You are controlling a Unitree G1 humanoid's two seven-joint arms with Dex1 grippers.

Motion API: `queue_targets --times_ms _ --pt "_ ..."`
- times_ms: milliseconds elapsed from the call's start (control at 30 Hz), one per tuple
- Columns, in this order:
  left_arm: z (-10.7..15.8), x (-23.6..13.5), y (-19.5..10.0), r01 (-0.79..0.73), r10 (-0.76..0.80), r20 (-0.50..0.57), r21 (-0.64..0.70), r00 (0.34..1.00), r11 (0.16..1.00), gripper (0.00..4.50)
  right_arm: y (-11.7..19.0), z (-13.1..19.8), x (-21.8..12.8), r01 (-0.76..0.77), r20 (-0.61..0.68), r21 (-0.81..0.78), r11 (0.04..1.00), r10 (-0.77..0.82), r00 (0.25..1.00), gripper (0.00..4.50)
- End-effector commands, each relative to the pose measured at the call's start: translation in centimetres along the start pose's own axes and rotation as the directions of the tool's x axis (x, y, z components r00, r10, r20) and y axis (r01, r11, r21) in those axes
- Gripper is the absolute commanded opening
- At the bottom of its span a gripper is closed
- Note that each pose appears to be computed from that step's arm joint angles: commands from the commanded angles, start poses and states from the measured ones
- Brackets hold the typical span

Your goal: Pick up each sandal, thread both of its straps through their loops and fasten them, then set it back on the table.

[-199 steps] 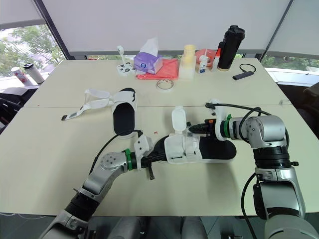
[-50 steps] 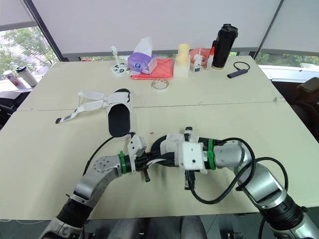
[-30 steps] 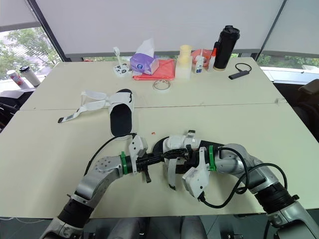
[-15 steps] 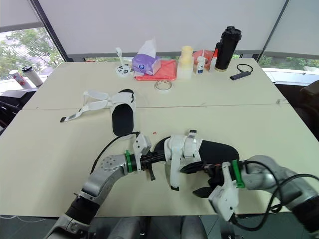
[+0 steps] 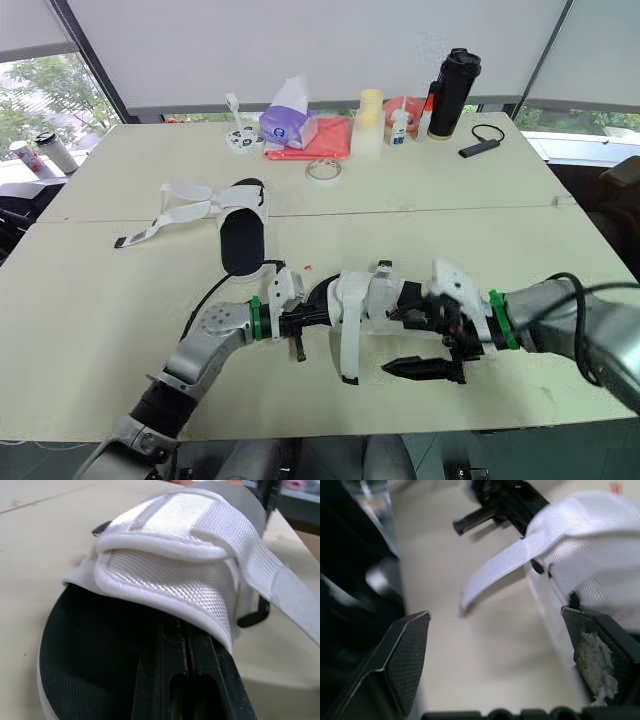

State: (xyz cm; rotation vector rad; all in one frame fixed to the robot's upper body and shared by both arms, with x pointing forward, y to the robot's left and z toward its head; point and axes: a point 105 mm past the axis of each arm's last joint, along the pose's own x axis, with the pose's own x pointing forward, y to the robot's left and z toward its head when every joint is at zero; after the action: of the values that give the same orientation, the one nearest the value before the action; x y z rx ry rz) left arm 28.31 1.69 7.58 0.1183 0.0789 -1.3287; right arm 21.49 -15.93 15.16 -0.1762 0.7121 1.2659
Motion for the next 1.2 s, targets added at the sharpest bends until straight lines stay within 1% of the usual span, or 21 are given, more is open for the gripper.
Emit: queue_targets --times_ms 33,200,333,500,600,800,1000,1100,1133,1167,1200 --pt "-1.3 -0.2 -1.2 0.065 -0.065 -0.059 -0.007 0.996 0.998 0.0 1.8 0.0 0.1 -0.107 -0.016 0.137 0.985 0.11 0.994 4.48" --pt "-1.0 -0.4 -1.4 0.096 -0.096 -0.054 -0.009 0.994 0.995 0.0 3.0 -0.2 1.2 -0.186 -0.003 0.241 0.953 0.192 0.981 4.48" --pt "-0.8 -0.4 -1.6 0.116 -0.116 -0.051 -0.011 0.992 0.993 0.0 2.4 -0.4 2.2 -0.149 0.005 0.264 0.953 0.153 0.988 4.48" --pt "-0.6 -0.4 -1.8 0.134 -0.134 -0.053 -0.008 0.989 0.991 0.0 1.2 -1.0 3.3 -0.064 -0.023 0.274 0.959 0.073 0.997 4.48" --pt "-0.6 -0.4 -1.7 0.134 -0.134 -0.054 -0.006 0.989 0.991 0.0 0.9 -1.0 3.7 -0.051 -0.015 0.285 0.957 0.058 0.998 4.48" --pt "-0.8 -0.3 0.0 0.041 -0.039 -0.055 0.038 0.998 0.998 0.0 -0.2 -0.7 5.3 -0.012 0.025 0.324 0.946 0.004 1.0 4.48" --pt "-1.1 -0.5 0.9 -0.011 0.014 -0.056 0.059 0.998 0.998 0.0 -0.5 0.0 6.3 -0.038 0.081 0.376 0.926 0.008 0.997 4.48" --pt "-1.4 -0.6 1.0 -0.017 0.021 -0.064 0.062 0.998 0.998 0.0 -0.5 0.0 6.6 -0.032 0.078 0.38 0.924 0.003 0.997 3.68" --pt "-1.6 -0.6 1.0 -0.022 0.027 -0.074 0.067 0.997 0.998 0.0 -0.6 0.0 6.6 -0.029 0.079 0.38 0.925 -0.002 0.997 3.17" --pt "-1.8 -0.7 1.1 -0.025 0.031 -0.081 0.071 0.996 0.997 0.0 -0.6 0.1 6.6 -0.024 0.08 0.379 0.925 -0.007 0.997 2.53" --pt "-1.9 -0.7 1.1 -0.027 0.033 -0.086 0.073 0.996 0.997 0.0 -0.7 0.1 6.5 -0.021 0.081 0.378 0.926 -0.01 0.997 2.18"
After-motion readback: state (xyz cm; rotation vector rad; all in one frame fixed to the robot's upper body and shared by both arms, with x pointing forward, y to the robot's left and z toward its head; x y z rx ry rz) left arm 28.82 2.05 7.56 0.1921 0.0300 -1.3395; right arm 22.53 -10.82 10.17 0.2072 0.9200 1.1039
